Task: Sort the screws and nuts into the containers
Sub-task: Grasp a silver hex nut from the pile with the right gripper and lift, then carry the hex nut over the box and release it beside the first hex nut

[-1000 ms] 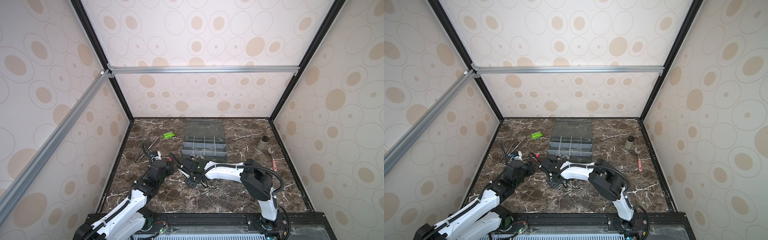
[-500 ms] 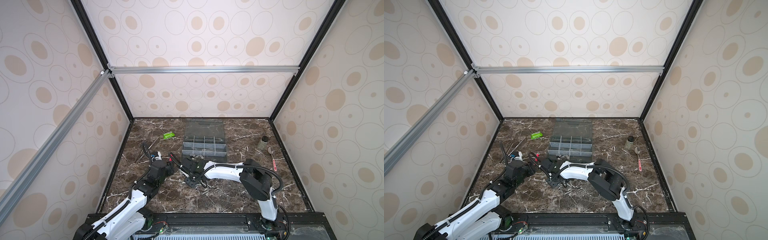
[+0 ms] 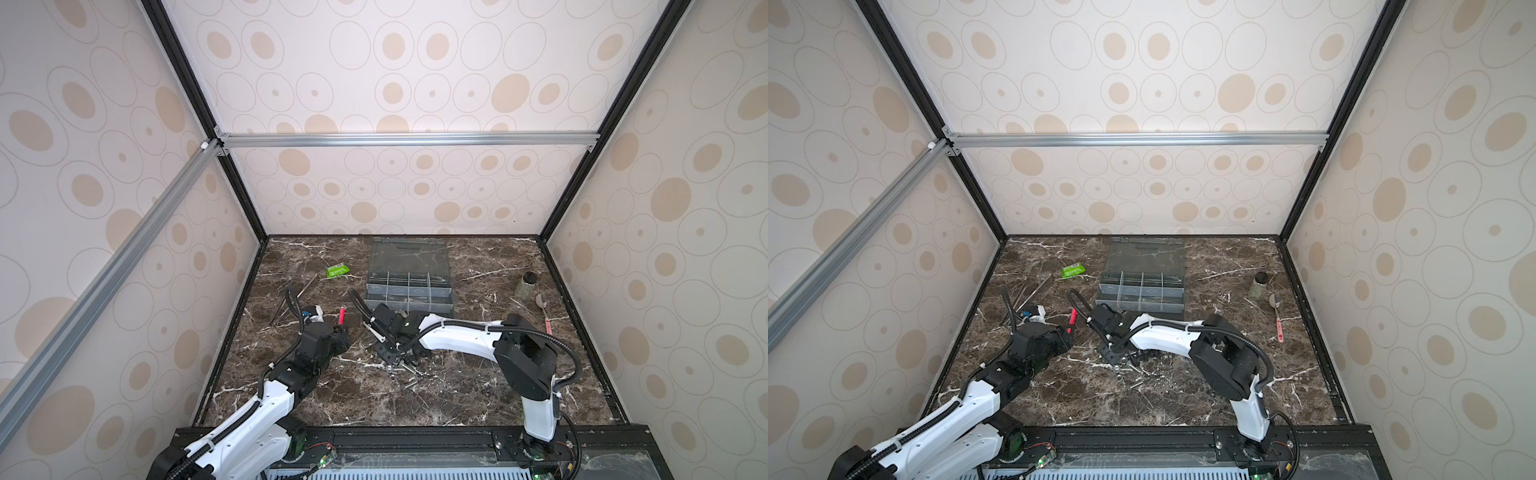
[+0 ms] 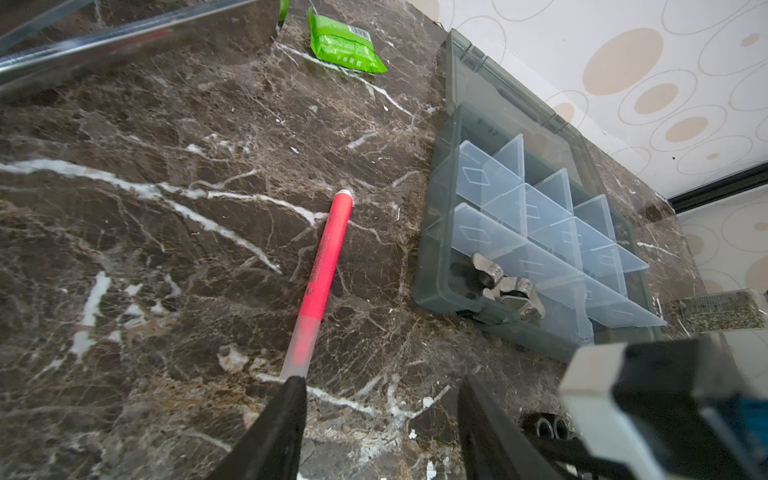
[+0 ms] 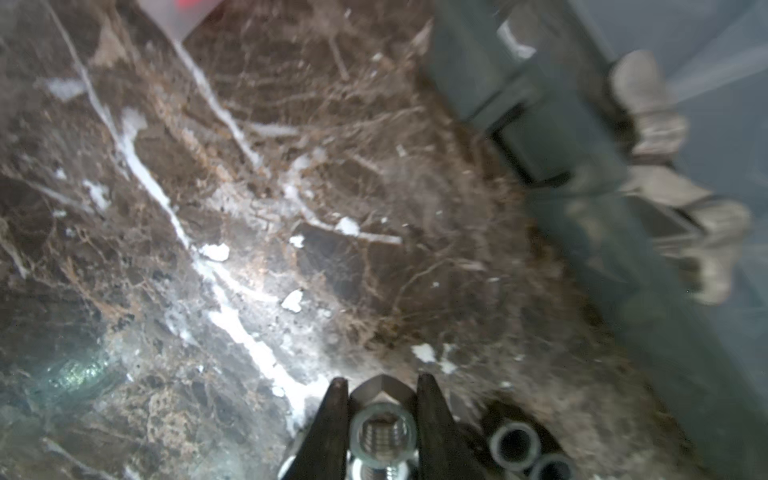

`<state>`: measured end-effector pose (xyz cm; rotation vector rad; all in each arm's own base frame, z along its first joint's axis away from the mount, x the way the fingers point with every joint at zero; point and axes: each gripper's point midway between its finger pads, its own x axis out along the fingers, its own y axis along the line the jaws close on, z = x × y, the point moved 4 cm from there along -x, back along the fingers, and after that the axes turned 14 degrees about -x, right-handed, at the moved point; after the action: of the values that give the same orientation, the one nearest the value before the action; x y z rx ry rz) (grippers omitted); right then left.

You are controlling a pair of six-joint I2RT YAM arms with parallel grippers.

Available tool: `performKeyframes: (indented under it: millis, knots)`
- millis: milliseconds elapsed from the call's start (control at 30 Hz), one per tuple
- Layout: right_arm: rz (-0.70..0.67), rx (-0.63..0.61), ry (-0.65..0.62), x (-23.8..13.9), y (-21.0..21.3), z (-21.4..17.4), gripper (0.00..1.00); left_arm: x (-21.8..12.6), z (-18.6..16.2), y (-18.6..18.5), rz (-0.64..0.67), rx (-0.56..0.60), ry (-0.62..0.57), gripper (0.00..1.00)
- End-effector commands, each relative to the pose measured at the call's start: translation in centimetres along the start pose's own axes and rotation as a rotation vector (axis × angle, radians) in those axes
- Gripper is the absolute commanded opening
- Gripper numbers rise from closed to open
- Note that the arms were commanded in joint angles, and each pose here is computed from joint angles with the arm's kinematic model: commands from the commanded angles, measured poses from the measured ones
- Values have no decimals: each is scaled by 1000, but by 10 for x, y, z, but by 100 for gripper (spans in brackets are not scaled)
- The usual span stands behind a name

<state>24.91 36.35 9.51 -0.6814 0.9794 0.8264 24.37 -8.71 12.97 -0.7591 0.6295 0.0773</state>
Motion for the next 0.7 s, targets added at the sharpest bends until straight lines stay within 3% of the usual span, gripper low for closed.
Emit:
performKeyframes:
  millis: [0, 367, 667]
  knots:
    - [-84, 17, -60, -27, -29, 7, 21, -1, 4, -1, -13, -34, -18, 59]
    - [-252, 262, -31, -50, -121, -26, 21, -1, 2, -1, -21, -42, -12, 59]
    - [-294, 428, 11, -43, -143, -71, 22, 0, 0, 0, -30, -51, -4, 59]
